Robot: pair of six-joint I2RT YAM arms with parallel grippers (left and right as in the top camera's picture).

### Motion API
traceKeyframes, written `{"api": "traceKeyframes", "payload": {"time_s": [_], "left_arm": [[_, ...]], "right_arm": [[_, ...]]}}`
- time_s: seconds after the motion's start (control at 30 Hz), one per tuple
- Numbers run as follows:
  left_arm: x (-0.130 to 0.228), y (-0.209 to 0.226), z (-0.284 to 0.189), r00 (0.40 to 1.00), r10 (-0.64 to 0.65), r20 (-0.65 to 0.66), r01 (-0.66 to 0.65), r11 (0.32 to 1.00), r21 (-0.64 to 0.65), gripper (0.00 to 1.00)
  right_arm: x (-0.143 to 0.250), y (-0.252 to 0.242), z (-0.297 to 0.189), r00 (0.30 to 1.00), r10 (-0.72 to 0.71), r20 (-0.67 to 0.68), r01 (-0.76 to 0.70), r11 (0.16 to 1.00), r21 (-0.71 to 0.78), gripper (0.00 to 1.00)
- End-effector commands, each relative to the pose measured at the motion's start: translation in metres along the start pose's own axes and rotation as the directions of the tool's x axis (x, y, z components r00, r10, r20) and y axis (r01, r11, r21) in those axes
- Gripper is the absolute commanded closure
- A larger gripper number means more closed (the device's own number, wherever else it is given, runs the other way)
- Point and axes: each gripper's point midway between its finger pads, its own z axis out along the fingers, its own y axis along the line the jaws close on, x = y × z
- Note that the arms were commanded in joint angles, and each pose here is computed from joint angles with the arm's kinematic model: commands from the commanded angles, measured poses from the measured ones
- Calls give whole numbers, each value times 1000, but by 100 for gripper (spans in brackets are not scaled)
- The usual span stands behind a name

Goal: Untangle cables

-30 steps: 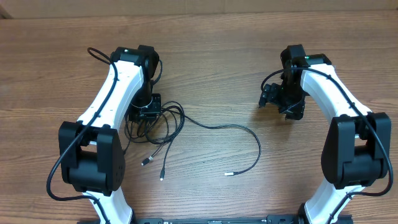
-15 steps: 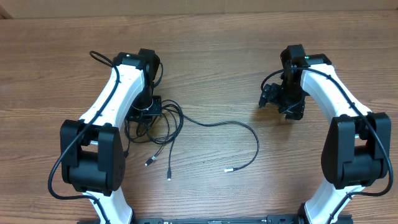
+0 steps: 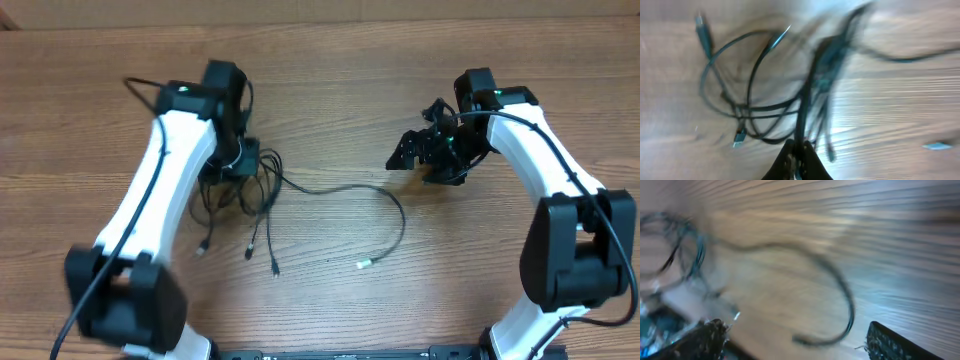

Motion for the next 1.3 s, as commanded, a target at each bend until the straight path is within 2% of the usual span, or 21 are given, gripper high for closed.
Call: {"api": "traceKeyframes", "payload": {"time_s": [0.0, 0.1, 0.23, 0.53, 0.87, 1.1, 1.27], "left_arm": [[-7, -38, -62, 968, 142, 208, -186, 960, 208, 96], [0, -64, -93, 921, 222, 320, -325, 891, 317, 96], [13, -81, -123, 864, 277, 420, -442, 816, 372, 96], [18, -90, -133, 855, 272, 441, -464, 783, 415, 96], [20, -90, -133, 857, 272, 437, -462, 780, 421, 96], [20, -90, -132, 859, 272, 434, -460, 781, 423, 96], [23, -90, -131, 859, 280, 428, -464, 779, 422, 96]], "right_arm": [[10, 47, -15, 975, -216, 41, 220, 954, -204, 10], [9, 56, -16, 969, -241, 56, 247, 937, -248, 7], [4, 68, -20, 961, -261, 95, 277, 910, -309, 5], [-6, 86, -19, 927, -336, 165, 373, 865, -337, 4], [5, 102, 6, 894, -429, 127, 447, 853, -270, 7], [7, 122, 24, 851, -507, 137, 525, 821, -224, 19], [-12, 129, 36, 867, -465, 180, 488, 865, -116, 20]]}}
